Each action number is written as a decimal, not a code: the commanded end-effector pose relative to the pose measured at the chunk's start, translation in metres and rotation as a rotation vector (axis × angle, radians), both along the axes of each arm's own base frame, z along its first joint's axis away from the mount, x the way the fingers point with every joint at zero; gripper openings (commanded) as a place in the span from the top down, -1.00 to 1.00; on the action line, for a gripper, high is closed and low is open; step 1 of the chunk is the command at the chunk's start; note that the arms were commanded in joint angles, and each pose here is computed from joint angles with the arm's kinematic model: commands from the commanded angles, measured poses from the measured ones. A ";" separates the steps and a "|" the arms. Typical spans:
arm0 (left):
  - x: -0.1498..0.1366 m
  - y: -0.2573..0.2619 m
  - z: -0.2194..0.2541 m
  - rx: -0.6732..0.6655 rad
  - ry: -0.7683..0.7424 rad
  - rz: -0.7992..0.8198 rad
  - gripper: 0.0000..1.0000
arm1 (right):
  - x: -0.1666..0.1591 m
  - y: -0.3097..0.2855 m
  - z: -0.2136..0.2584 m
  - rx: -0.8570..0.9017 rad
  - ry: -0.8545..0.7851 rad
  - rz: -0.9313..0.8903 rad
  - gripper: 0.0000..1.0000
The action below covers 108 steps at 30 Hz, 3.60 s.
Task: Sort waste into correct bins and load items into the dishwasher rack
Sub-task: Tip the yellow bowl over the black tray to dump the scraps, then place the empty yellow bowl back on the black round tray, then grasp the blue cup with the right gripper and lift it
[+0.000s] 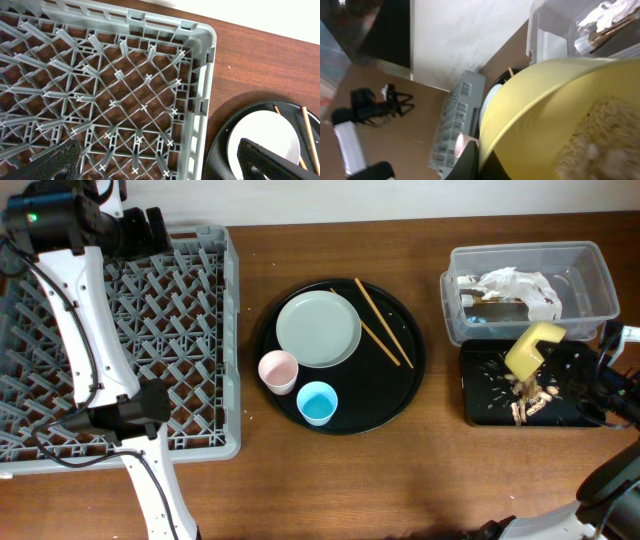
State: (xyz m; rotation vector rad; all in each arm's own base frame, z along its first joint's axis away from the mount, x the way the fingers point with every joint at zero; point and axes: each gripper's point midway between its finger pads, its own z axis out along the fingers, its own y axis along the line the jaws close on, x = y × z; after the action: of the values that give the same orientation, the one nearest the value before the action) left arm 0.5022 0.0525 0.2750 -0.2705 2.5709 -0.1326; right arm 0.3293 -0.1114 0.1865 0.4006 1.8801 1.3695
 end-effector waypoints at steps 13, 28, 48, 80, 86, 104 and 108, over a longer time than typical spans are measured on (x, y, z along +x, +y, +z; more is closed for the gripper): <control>-0.005 0.001 0.018 0.007 -0.040 0.012 -0.98 | 0.001 -0.002 0.019 0.281 0.098 -0.037 0.92; -0.005 0.001 0.018 0.007 -0.040 0.012 -0.98 | 0.001 -0.003 0.019 0.358 0.168 -0.047 0.92; -0.005 0.001 0.018 0.007 -0.040 0.012 -0.98 | -0.004 0.037 0.037 0.313 0.184 0.037 0.92; -0.005 0.001 0.018 0.007 -0.040 0.012 -0.98 | 0.008 0.308 -0.120 -0.971 0.727 0.510 0.92; -0.005 0.001 0.018 0.007 -0.040 0.012 -0.98 | 0.005 0.316 -0.127 -0.937 0.741 0.543 0.13; -0.005 0.000 0.018 0.007 -0.040 0.012 -0.98 | 0.053 0.357 -0.019 -0.849 0.473 0.537 -0.17; -0.005 0.001 0.018 0.007 -0.040 0.012 -0.98 | 0.046 0.371 -0.026 -0.893 0.455 0.555 -0.13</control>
State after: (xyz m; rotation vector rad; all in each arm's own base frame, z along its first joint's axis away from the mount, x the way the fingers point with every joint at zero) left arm 0.5022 0.0524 0.2750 -0.2703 2.5708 -0.1331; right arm 0.3831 0.2428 0.1646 -0.2339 2.8913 0.6471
